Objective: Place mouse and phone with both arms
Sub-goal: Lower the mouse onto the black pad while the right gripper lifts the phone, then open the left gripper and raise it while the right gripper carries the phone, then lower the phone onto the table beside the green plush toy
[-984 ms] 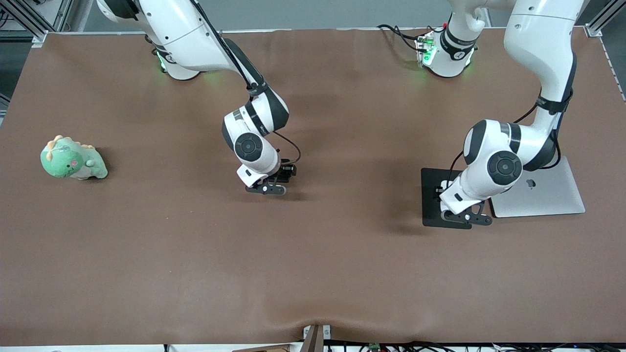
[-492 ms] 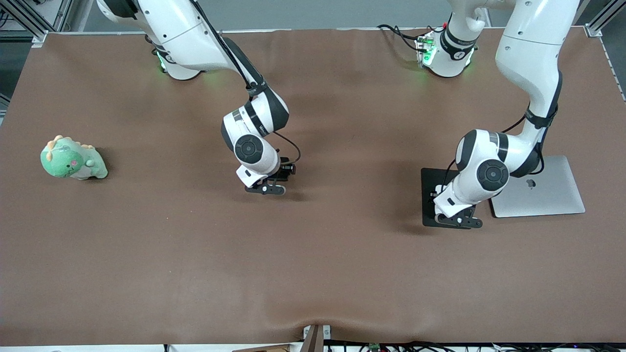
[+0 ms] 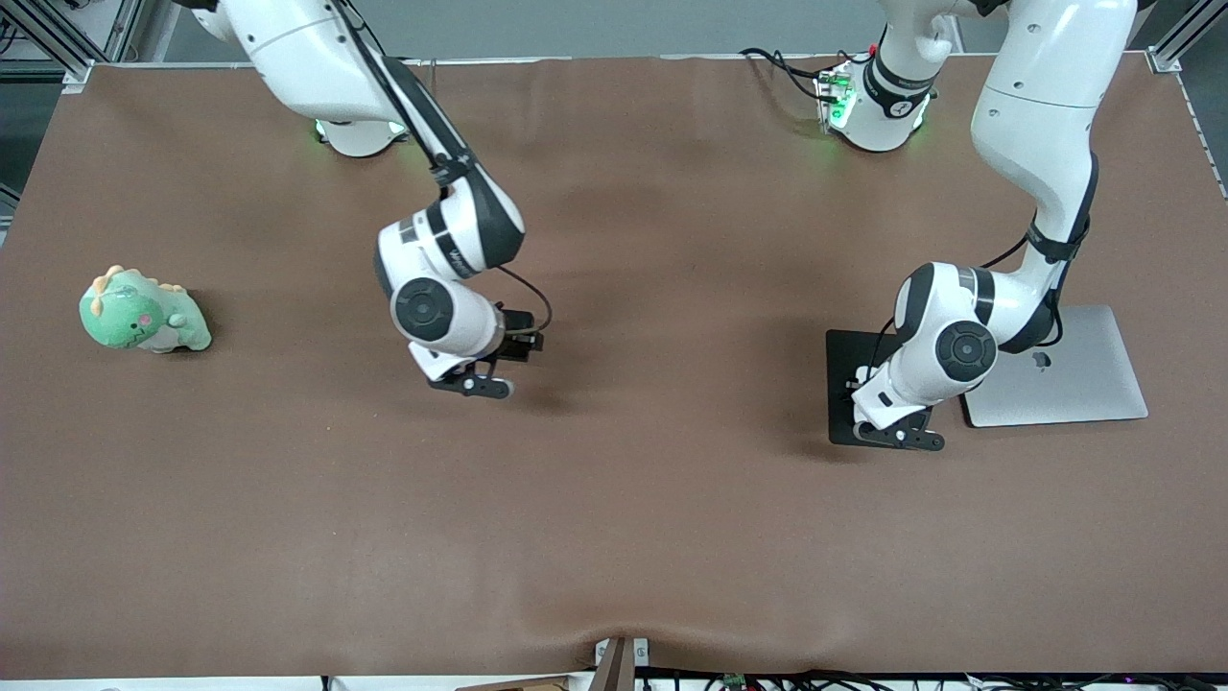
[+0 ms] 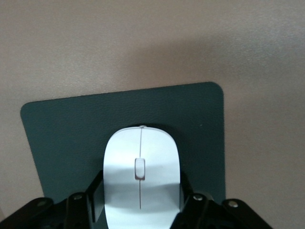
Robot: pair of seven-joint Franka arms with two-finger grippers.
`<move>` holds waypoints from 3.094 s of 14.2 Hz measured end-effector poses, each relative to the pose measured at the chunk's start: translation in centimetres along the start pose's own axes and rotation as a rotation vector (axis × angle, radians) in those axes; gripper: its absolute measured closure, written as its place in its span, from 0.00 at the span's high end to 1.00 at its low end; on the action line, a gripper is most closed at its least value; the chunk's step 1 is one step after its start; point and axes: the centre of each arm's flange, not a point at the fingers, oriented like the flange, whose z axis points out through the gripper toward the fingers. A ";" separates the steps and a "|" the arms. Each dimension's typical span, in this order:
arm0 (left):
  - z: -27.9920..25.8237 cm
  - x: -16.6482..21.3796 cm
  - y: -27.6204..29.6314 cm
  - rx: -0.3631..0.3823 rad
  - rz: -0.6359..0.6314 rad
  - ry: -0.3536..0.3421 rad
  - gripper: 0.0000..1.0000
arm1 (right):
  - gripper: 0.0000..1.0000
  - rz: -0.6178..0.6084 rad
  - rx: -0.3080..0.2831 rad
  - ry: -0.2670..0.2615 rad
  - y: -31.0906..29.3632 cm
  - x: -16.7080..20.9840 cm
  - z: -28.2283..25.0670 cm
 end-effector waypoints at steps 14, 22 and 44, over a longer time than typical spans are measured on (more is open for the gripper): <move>-8.9 0.5 -0.8 0.009 -0.006 0.040 1.00 | 0.80 -0.035 -0.046 -0.088 16.4 3.7 -5.1; -22.9 -1.0 -3.6 0.021 -0.054 0.059 1.00 | 0.80 -0.133 -0.053 -0.056 29.0 5.8 -1.9; -45.8 -13.4 -5.9 -0.016 -0.061 -0.029 1.00 | 0.86 -0.145 -0.058 0.033 40.6 5.1 6.4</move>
